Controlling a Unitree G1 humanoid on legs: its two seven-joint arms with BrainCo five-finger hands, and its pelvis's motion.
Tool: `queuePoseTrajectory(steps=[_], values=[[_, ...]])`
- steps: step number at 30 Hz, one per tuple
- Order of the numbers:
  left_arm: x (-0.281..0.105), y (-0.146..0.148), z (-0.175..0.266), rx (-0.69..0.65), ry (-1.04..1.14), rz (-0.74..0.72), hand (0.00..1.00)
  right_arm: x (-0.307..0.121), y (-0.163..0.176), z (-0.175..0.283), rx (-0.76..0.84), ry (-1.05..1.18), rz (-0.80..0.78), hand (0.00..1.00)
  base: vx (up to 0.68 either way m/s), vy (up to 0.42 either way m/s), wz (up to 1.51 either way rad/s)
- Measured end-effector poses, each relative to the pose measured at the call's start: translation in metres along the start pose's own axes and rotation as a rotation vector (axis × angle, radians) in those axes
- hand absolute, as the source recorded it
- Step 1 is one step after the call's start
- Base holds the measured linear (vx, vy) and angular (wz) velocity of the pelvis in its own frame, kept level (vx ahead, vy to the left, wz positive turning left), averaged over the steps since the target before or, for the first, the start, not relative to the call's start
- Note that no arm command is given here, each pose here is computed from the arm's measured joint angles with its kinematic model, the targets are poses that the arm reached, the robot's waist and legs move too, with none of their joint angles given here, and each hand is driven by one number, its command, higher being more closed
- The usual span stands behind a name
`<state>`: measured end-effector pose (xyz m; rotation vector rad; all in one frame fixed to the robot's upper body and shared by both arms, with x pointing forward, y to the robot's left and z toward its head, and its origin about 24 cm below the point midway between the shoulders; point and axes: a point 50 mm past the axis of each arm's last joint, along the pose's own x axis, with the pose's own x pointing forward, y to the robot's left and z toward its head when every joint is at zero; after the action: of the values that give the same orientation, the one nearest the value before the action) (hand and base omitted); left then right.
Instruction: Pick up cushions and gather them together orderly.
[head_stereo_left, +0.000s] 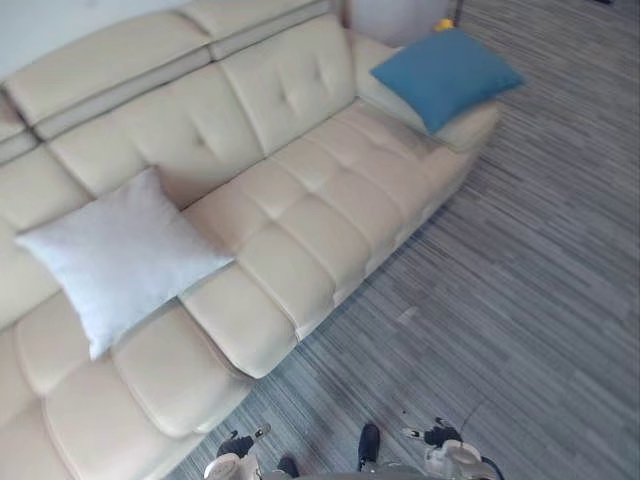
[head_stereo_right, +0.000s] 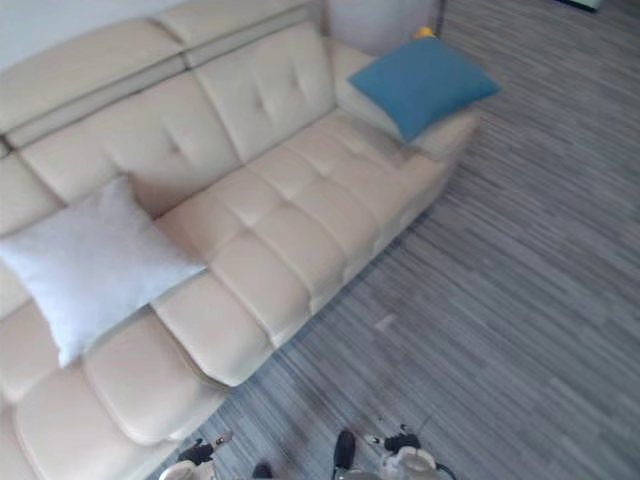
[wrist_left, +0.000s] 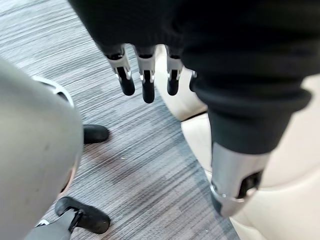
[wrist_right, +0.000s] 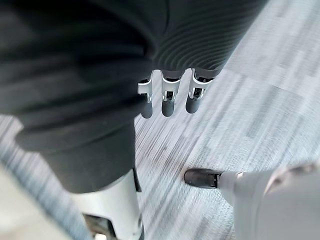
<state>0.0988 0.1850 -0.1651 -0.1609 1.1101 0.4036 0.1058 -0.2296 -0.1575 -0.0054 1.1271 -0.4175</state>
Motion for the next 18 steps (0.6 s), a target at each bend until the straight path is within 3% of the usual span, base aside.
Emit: queuePoseTrajectory(steps=[3,6,9,14,18], values=[[0.001,0.005,0.005,0.03,-0.019,0.007,0.0,-0.002,0.006,-0.012,0.039,0.036,0.011,0.0,0.05,-0.099,-0.12],[0.0,0.013,0.006,-0.055,-0.033,0.041,0.0,-0.002,0.011,-0.007,0.011,0.015,0.014,0.0,0.02,-0.064,-0.62],[-0.001,0.006,0.01,-0.059,-0.061,0.026,0.0,-0.002,0.018,0.004,-0.026,-0.013,0.028,0.0,0.1,0.072,-1.03],[-0.003,-0.004,0.01,-0.086,-0.063,0.007,0.0,-0.004,0.035,0.011,-0.024,-0.041,0.068,0.0,0.17,0.231,-1.21],[-0.003,0.007,0.009,-0.11,-0.062,0.039,0.0,-0.012,0.06,0.002,-0.043,-0.029,0.143,0.0,0.31,0.244,-1.16]])
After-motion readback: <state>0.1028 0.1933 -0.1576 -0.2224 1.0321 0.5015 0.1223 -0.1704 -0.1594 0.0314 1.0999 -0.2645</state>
